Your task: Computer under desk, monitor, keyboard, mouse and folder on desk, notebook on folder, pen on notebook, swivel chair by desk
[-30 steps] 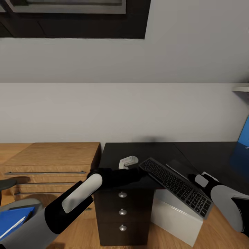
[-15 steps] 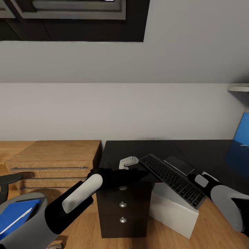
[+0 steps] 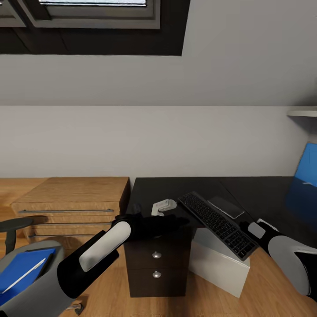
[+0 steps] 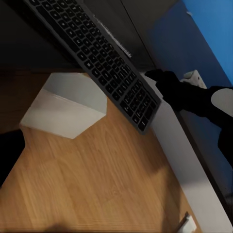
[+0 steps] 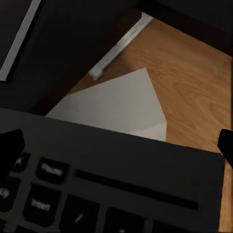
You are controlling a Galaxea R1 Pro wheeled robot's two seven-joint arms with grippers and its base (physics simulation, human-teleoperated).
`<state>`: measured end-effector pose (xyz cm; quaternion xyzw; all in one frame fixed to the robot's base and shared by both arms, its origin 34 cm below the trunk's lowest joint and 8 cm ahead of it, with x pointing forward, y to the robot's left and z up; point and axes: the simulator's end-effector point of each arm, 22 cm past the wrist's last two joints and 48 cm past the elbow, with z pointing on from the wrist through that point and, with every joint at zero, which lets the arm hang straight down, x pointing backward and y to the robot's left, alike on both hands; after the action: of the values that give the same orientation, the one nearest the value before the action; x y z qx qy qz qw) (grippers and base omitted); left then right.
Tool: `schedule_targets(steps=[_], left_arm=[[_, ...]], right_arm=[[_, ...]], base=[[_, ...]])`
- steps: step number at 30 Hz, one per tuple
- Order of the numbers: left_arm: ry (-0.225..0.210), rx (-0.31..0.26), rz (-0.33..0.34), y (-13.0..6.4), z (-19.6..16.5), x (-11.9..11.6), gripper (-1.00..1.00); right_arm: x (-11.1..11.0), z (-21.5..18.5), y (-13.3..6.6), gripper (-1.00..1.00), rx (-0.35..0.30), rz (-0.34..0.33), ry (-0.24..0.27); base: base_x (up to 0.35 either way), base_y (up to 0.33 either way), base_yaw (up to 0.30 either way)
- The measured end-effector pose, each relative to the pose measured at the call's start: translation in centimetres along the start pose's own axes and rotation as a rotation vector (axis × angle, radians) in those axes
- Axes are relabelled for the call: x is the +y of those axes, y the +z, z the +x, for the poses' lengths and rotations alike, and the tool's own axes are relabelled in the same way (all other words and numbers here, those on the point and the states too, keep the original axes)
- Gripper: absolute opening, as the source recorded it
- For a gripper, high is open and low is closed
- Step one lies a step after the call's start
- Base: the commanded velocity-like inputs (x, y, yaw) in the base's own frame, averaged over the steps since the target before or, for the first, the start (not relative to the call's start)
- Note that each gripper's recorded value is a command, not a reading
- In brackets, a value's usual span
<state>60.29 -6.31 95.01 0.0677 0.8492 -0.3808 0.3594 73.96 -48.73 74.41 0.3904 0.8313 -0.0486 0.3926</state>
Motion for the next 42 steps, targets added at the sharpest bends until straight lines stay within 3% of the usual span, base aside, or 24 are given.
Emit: schedule_targets(steps=[42], left_arm=[[0.0,0.0,0.001,-0.02,0.0,-0.05,1.0]], right_arm=[[0.25,0.14,-0.06,1.0,0.001,-0.004,-0.003]], base=[[-0.078,0.04,0.0]])
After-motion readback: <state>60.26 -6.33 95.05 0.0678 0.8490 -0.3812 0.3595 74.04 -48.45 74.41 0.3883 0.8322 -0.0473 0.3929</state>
